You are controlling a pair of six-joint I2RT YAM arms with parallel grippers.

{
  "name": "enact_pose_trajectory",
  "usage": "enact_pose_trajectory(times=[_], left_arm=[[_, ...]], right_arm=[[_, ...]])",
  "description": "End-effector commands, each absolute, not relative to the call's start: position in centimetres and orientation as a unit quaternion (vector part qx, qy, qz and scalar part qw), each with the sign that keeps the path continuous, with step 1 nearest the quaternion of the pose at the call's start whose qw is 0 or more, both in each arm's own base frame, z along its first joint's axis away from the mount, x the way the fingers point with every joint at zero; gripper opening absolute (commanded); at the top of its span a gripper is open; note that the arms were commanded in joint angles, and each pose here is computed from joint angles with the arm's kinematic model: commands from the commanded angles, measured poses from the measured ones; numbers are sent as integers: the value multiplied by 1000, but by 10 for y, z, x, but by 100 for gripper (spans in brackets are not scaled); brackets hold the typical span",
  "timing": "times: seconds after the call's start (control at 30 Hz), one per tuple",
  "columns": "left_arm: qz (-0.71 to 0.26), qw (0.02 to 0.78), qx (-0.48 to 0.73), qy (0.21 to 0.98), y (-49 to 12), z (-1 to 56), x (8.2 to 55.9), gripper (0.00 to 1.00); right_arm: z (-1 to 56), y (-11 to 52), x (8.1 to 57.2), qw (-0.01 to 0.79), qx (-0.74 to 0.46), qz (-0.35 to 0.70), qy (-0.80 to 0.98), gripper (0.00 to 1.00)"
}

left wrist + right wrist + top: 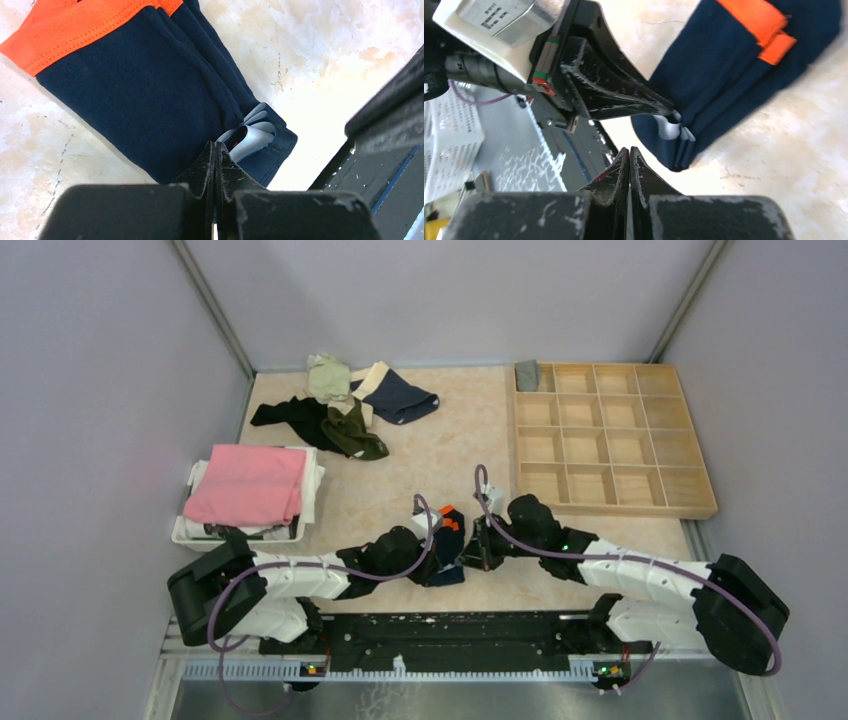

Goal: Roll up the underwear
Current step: Roll the underwear to the center of the board.

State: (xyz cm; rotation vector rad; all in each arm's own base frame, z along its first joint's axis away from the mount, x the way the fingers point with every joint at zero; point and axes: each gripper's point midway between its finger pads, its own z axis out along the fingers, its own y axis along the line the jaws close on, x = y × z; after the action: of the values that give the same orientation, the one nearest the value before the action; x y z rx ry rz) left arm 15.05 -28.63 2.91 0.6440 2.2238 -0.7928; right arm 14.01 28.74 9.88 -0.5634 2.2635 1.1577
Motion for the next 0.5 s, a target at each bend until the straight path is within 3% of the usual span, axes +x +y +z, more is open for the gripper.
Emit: enact_pose_trajectory(times=[0.0, 0.2, 0.47], left_arm=[[-267, 300, 258, 879, -267, 0, 138, 0], [-266, 299, 258, 879, -266, 0, 138, 0], [-265, 298, 260, 879, -266, 0, 137, 0]], right_arm=[[114, 315, 120, 227, -257, 501, 795, 0], [92, 329, 112, 187, -247, 508, 804, 0], [68, 328, 131, 198, -216, 460, 838, 0]])
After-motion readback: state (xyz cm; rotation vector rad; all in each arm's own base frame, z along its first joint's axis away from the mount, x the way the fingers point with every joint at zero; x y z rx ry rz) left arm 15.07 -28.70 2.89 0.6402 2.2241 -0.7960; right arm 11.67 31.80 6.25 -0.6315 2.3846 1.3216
